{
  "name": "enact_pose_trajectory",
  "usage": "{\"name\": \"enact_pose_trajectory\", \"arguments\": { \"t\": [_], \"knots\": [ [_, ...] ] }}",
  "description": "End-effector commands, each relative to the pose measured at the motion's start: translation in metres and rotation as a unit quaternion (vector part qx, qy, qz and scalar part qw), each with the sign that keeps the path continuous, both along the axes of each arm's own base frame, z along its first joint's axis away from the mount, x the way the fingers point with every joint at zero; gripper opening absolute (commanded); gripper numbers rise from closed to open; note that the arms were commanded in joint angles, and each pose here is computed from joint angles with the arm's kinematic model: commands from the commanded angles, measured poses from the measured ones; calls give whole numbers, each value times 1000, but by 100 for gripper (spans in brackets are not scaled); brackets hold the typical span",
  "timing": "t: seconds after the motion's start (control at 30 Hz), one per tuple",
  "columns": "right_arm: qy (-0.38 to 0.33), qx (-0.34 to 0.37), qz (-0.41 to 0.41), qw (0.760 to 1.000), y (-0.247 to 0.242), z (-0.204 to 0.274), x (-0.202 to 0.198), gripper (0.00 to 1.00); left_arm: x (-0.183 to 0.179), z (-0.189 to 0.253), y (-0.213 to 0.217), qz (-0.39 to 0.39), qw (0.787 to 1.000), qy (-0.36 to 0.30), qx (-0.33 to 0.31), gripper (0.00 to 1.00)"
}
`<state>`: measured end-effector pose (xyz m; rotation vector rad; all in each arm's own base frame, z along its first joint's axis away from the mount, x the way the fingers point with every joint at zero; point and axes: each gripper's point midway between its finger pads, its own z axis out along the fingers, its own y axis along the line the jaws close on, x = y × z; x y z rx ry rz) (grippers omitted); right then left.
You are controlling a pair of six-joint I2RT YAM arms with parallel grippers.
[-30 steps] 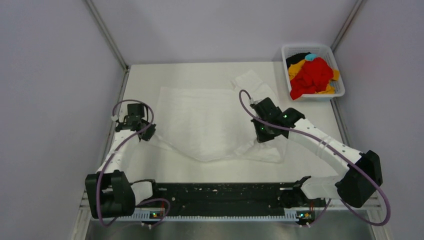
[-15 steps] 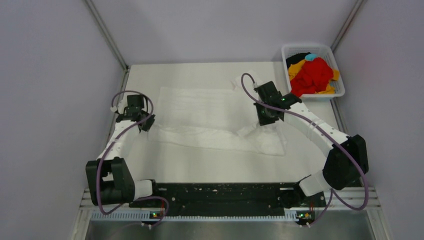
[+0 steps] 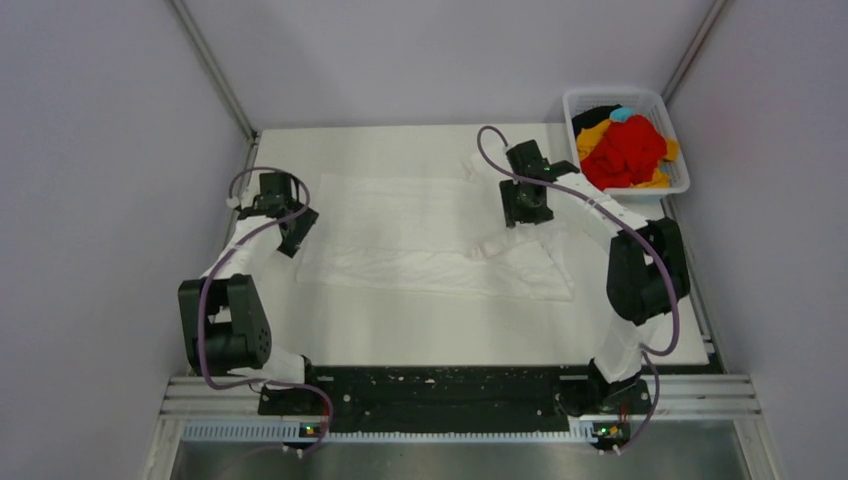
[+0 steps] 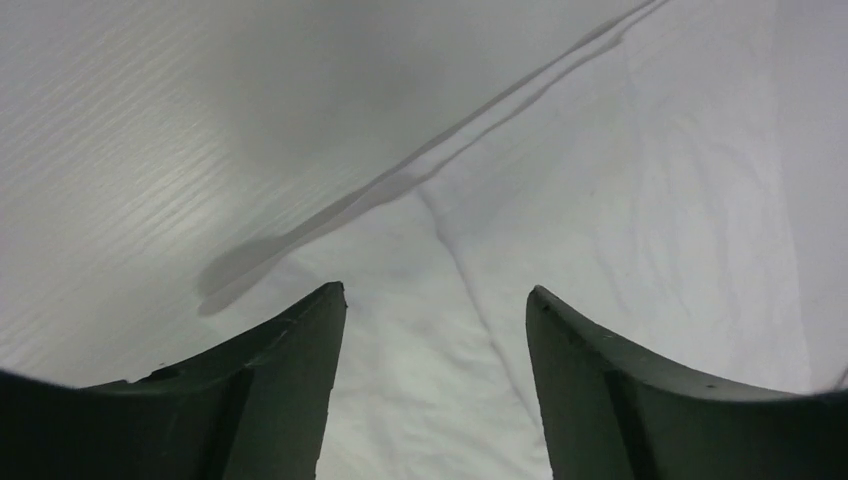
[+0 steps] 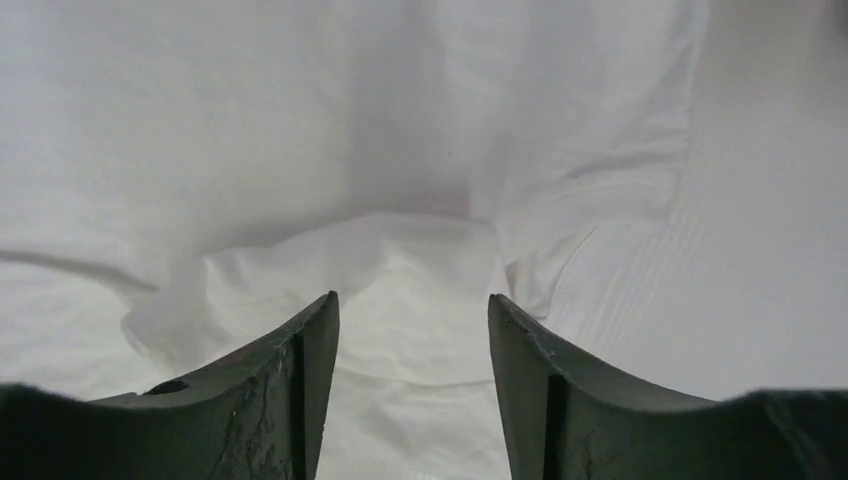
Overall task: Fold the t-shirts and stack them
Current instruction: Fold the flattened tshirt in 1/3 of the way
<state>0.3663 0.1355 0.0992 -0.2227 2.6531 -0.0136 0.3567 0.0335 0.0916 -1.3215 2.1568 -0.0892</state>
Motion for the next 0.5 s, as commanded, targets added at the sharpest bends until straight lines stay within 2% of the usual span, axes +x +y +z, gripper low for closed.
{"name": "enact_pose_trajectory", "arguments": {
  "t": [0.0, 0.03, 0.07, 0.13, 0.2, 0.3, 0.4, 0.47],
  "knots": [
    [-78, -23, -58, 995, -11, 26, 55, 62, 23, 25, 0, -19, 1000, -21, 8, 85],
    [-87, -23, -73, 993, -12, 32, 60, 65, 23, 28, 0, -22, 1000, -21, 7, 96],
    [-93, -21, -81, 992, -12, 37, 62, 70, 24, 32, -1, -24, 999, -24, 7, 98],
    [-105, -4, -90, 990, -11, 47, 59, 90, 23, 38, -3, -30, 999, -32, 4, 99],
    [-107, 32, -82, 990, -4, 55, 46, 93, 21, 42, -7, -40, 998, -40, 0, 99],
    [-67, 132, -24, 989, 29, 43, 11, 98, 13, 38, -15, -59, 997, -40, -13, 99],
    [-17, 225, 16, 974, 58, 21, -26, 99, 5, 31, -28, -87, 995, -45, -36, 99],
    [1, 256, 18, 966, 66, 8, -37, 99, 0, 23, -43, -114, 990, -54, -65, 99]
  ]
}}
